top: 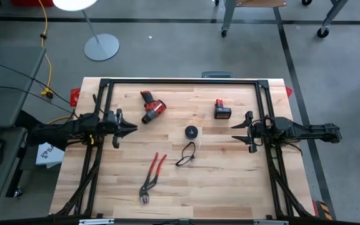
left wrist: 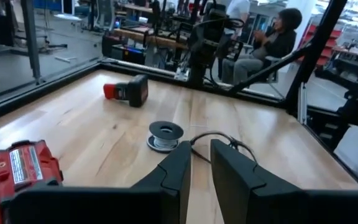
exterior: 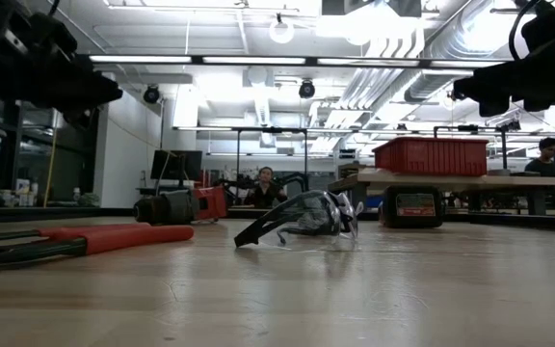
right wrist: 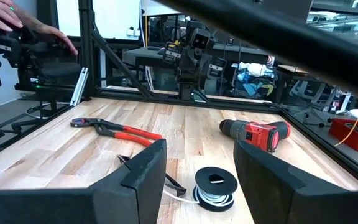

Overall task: Coil cords
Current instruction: Return to Home Position

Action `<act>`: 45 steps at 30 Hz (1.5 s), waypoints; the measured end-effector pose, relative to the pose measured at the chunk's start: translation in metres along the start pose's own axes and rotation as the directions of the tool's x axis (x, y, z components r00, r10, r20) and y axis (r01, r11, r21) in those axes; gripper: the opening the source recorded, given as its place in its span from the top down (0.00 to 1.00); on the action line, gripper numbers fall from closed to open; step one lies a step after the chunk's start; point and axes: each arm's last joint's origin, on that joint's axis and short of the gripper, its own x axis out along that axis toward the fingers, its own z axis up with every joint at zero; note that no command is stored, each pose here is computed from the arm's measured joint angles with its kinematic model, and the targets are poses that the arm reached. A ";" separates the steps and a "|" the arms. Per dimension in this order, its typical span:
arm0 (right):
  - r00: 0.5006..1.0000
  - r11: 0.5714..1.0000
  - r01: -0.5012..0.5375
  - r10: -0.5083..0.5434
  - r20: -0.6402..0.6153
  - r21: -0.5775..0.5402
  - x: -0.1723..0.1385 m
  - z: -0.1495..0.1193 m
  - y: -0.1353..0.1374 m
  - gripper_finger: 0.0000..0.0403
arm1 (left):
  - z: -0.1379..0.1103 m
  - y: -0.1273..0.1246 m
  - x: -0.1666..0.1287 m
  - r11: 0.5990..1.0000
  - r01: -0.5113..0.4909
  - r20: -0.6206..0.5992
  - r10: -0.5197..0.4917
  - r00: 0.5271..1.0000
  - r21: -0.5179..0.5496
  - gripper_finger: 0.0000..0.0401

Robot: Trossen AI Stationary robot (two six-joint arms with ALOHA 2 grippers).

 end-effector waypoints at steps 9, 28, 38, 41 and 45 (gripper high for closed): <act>1.000 1.000 0.000 0.000 0.000 0.000 0.000 0.000 0.000 0.55 | -0.001 0.000 0.000 1.000 0.006 -0.007 -0.006 1.000 0.000 0.86; 1.000 1.000 0.000 0.000 0.000 0.000 0.000 0.000 0.000 0.55 | -0.001 0.000 0.000 1.000 0.006 -0.010 -0.006 1.000 0.001 0.86; 1.000 1.000 0.000 0.000 0.000 0.000 0.000 0.000 0.000 0.55 | -0.001 0.000 0.000 1.000 0.006 -0.009 -0.006 1.000 0.000 0.86; 1.000 1.000 0.000 0.000 0.000 0.000 0.000 0.000 0.000 0.55 | -0.001 0.000 0.000 1.000 0.006 -0.009 -0.006 1.000 0.000 0.86; 1.000 1.000 -0.001 0.001 0.000 0.000 0.000 0.000 0.000 0.55 | -0.001 0.000 0.000 1.000 0.006 -0.010 -0.006 1.000 0.000 0.86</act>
